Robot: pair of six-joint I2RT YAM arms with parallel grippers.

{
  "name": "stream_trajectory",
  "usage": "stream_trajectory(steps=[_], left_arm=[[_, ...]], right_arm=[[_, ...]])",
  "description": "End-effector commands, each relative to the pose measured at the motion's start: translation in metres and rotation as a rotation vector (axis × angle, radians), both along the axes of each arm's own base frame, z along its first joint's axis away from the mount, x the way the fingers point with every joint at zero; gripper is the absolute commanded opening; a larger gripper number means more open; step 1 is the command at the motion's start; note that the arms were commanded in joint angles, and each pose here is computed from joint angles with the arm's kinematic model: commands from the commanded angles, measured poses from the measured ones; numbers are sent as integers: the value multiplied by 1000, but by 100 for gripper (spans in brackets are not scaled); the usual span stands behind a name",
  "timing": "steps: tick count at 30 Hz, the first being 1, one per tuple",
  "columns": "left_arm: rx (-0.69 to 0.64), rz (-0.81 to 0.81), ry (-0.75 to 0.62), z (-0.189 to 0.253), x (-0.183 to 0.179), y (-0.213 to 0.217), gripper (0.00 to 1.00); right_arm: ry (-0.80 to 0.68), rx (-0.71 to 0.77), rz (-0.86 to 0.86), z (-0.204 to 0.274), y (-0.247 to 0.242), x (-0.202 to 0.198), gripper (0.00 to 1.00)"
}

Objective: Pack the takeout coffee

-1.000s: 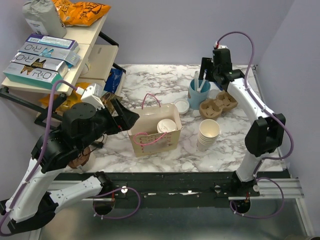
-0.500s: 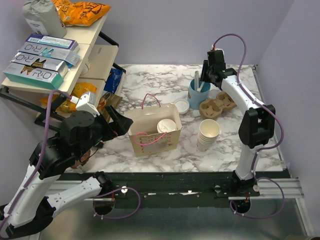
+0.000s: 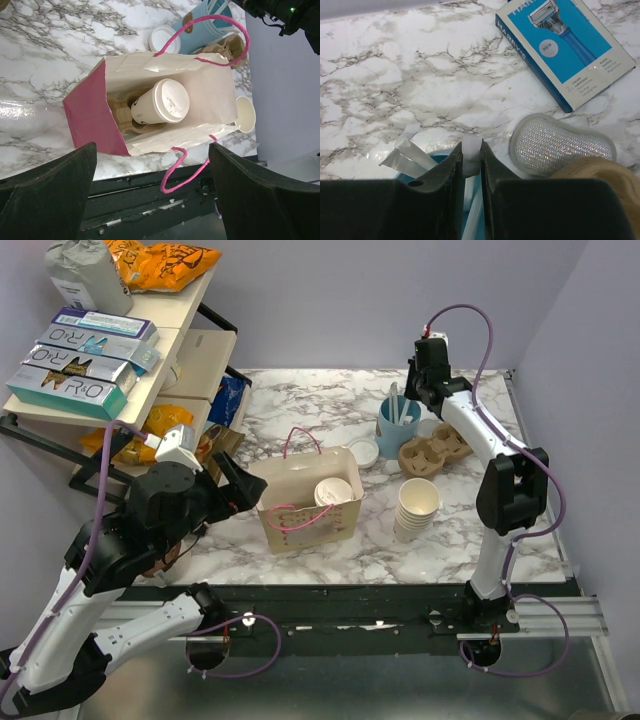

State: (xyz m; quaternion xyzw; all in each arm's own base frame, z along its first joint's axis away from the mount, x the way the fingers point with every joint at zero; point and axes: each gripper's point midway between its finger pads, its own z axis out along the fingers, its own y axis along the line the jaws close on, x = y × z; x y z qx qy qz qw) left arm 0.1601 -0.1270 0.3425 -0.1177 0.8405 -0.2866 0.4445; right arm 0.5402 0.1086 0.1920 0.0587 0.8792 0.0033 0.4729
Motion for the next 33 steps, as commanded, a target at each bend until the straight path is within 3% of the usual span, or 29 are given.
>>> stream_trajectory(steps=[1, 4, 22, 29, 33], left_arm=[[-10, 4, -11, -1, 2, -1, 99], [-14, 2, -12, -1, 2, -2, 99], [-29, -51, -17, -1, -1, -11, 99], [-1, -26, -8, -9, -1, -4, 99], [15, -9, 6, -13, -1, 0, 99]], right_arm=[[-69, -28, -13, 16, -9, 4, 18], [-94, -28, 0, 29, -10, -2, 13], [-353, 30, 114, 152, -8, -58, 13], [-623, 73, 184, 249, -7, -100, 12], [-797, 126, 281, 315, 1, -148, 12]])
